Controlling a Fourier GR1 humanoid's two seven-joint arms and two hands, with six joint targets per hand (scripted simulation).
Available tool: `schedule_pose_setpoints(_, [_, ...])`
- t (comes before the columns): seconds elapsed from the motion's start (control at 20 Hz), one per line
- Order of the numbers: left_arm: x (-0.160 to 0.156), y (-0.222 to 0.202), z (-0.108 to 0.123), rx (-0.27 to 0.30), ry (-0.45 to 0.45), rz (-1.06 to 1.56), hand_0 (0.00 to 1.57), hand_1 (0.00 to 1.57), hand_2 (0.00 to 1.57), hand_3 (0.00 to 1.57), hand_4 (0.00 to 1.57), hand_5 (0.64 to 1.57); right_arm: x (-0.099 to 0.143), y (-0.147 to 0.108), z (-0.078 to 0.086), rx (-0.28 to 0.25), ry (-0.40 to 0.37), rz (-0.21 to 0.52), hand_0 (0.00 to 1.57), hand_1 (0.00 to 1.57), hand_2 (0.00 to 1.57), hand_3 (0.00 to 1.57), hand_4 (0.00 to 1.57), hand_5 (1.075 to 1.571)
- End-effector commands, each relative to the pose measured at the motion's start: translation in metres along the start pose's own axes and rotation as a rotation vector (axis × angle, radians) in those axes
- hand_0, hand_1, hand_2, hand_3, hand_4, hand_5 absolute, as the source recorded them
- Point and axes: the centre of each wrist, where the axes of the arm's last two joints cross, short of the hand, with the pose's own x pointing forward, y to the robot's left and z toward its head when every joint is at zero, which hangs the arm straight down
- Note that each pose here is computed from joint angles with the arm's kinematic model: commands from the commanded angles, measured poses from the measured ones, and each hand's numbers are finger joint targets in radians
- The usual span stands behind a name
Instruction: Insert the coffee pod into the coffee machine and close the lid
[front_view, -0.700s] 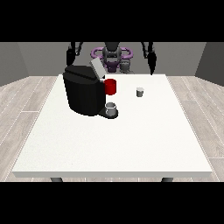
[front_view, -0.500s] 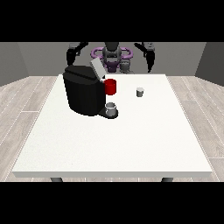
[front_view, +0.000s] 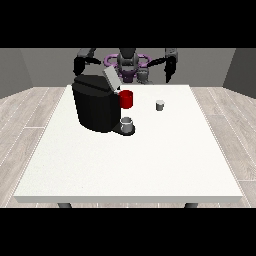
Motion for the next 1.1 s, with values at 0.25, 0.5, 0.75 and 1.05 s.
schedule_pose_setpoints(0.25, [-0.01, 0.072, -0.028, 0.075, 0.044, -0.293, 0.0, 0.0, 0.0, 0.0, 0.0, 1.571, 0.021, 0.03, -0.013, 0.106, -0.14, -0.041, 0.0, 0.0, 0.0, 0.0, 0.23, 1.571])
schedule_pose_setpoints(0.5, [-0.011, 0.058, -0.048, 0.07, 0.071, -0.427, 0.0, 0.0, 0.0, 0.0, 0.0, 1.571, 0.025, 0.032, -0.031, 0.085, -0.184, -0.009, 0.0, 0.0, 0.0, 0.0, 0.4, 1.571])
schedule_pose_setpoints(0.75, [-0.023, 0.085, -0.056, 0.073, 0.101, -0.487, 0.0, 0.0, 0.0, 0.0, 0.0, 1.571, 0.021, 0.03, -0.033, 0.084, -0.182, 0.0, 0.0, 0.0, 0.0, 0.0, 0.49, 1.571])
schedule_pose_setpoints(1.05, [-0.033, 0.086, -0.068, -0.013, 0.236, -0.529, 0.0, 0.0, 0.0, 0.0, 0.0, 1.571, 0.006, 0.029, -0.034, 0.048, -0.099, 0.019, 0.0, 0.0, 0.0, 0.0, 0.45, 1.571])
